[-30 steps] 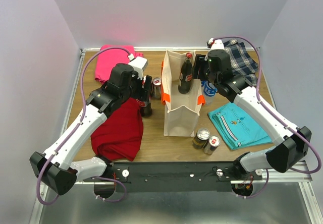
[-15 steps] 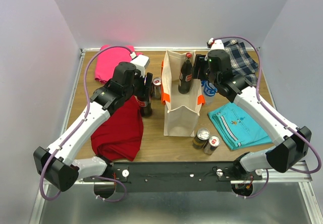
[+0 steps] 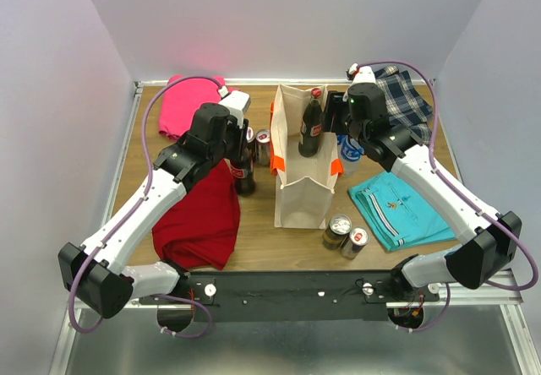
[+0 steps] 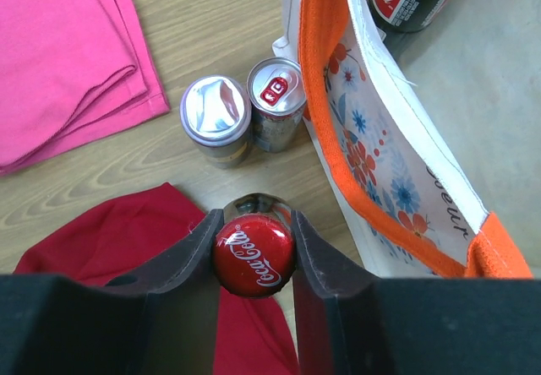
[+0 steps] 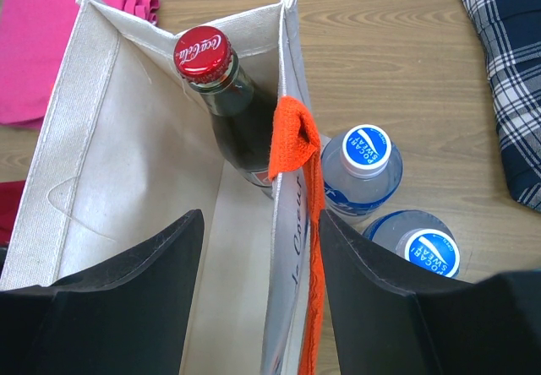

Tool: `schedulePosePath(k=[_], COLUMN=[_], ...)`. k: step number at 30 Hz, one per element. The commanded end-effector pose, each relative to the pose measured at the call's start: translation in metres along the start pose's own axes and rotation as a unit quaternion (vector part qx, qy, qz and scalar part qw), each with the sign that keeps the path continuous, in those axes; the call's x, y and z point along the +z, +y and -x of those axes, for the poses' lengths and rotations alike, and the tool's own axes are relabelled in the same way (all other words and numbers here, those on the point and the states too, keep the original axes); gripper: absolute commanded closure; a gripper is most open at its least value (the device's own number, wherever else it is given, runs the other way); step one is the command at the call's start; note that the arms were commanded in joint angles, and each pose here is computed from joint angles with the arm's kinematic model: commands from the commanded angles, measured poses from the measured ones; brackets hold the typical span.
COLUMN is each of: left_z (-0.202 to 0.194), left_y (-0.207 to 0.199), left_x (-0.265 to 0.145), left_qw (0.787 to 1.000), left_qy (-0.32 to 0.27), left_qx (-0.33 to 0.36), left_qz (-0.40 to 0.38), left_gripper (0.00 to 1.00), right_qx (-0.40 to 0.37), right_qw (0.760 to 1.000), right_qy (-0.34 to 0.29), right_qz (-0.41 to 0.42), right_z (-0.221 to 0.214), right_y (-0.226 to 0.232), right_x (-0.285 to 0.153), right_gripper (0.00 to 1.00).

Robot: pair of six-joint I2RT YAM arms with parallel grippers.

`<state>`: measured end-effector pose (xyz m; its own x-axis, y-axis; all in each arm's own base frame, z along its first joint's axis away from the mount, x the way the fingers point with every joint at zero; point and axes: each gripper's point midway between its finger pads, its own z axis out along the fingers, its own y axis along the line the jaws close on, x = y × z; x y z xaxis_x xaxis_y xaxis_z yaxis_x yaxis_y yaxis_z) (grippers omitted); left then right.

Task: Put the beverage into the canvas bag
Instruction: Pick up the drink from the center of the board.

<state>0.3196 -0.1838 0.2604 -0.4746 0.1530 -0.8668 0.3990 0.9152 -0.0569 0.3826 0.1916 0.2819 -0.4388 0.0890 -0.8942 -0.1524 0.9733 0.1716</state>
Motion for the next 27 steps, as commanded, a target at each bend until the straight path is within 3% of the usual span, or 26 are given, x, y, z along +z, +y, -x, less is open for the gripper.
schedulePosePath(k=[1, 27], left_z=[0.01, 0.064], left_y=[0.003, 0.01], left_x=[0.003, -0.038], left_qw=[1.0, 0.996], left_qy=[-0.015, -0.082], left_qx=[-0.002, 0.0], left_qz=[0.009, 0.028], left_gripper=[1.0, 1.0], right_qx=[-0.004, -0.004], right_qw=[1.0, 1.0], right_qy=[0.005, 0.016], right_qz=[-0.015, -0.022], right_z=[-0.005, -0.015], right_y=[-0.007, -0.012], right_x=[0.0, -0.004], right_gripper=[0.34, 0.34])
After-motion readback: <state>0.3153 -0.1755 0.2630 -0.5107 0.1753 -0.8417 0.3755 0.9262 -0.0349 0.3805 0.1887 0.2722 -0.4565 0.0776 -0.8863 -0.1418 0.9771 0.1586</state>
